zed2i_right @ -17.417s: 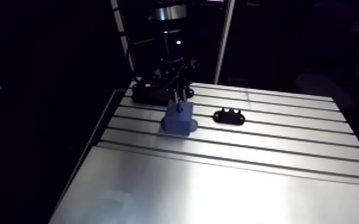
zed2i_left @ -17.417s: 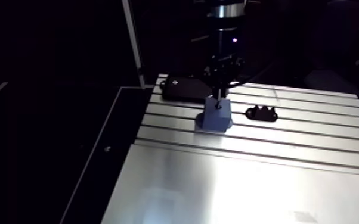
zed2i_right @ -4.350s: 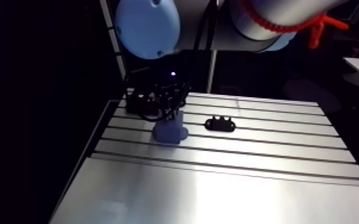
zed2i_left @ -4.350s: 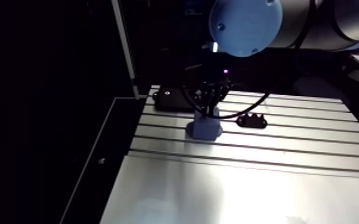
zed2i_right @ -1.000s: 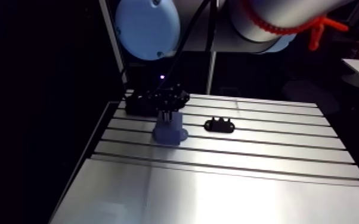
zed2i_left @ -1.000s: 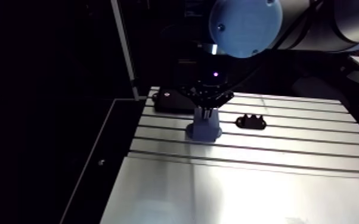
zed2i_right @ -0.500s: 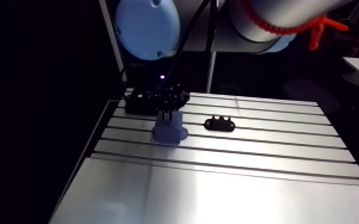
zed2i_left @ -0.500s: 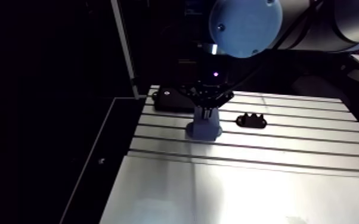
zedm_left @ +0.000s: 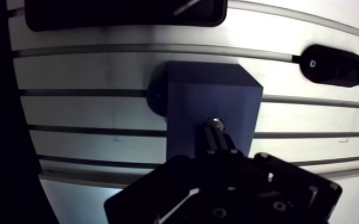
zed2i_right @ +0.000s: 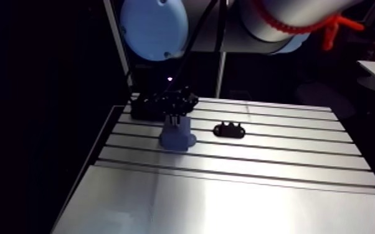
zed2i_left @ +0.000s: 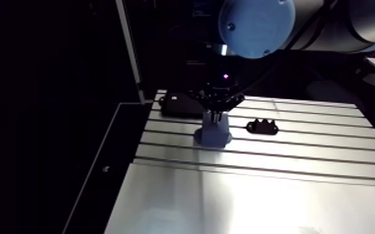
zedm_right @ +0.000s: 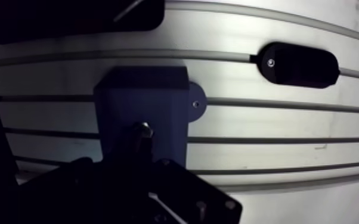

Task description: Pick up the M10 bolt and insert it into the hex recess until seated.

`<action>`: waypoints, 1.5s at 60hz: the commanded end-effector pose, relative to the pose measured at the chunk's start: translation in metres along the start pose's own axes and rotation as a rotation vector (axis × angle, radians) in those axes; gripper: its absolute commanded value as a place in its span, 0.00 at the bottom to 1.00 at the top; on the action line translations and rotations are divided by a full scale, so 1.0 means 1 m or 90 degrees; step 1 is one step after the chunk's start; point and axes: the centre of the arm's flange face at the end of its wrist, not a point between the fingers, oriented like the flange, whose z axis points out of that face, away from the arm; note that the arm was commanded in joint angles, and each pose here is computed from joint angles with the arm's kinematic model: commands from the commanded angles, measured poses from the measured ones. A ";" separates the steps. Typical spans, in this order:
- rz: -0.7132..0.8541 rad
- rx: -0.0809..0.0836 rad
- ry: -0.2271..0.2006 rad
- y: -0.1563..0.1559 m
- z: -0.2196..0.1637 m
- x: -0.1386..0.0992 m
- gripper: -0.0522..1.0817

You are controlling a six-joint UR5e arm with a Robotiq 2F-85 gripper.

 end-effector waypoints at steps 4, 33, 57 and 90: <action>-0.001 -0.013 0.008 0.002 -0.010 0.000 1.00; -0.048 -0.010 -0.023 0.000 -0.048 -0.008 0.05; -0.026 -0.017 -0.050 0.022 -0.166 -0.025 0.05; -0.014 -0.006 -0.035 0.097 -0.240 -0.034 0.05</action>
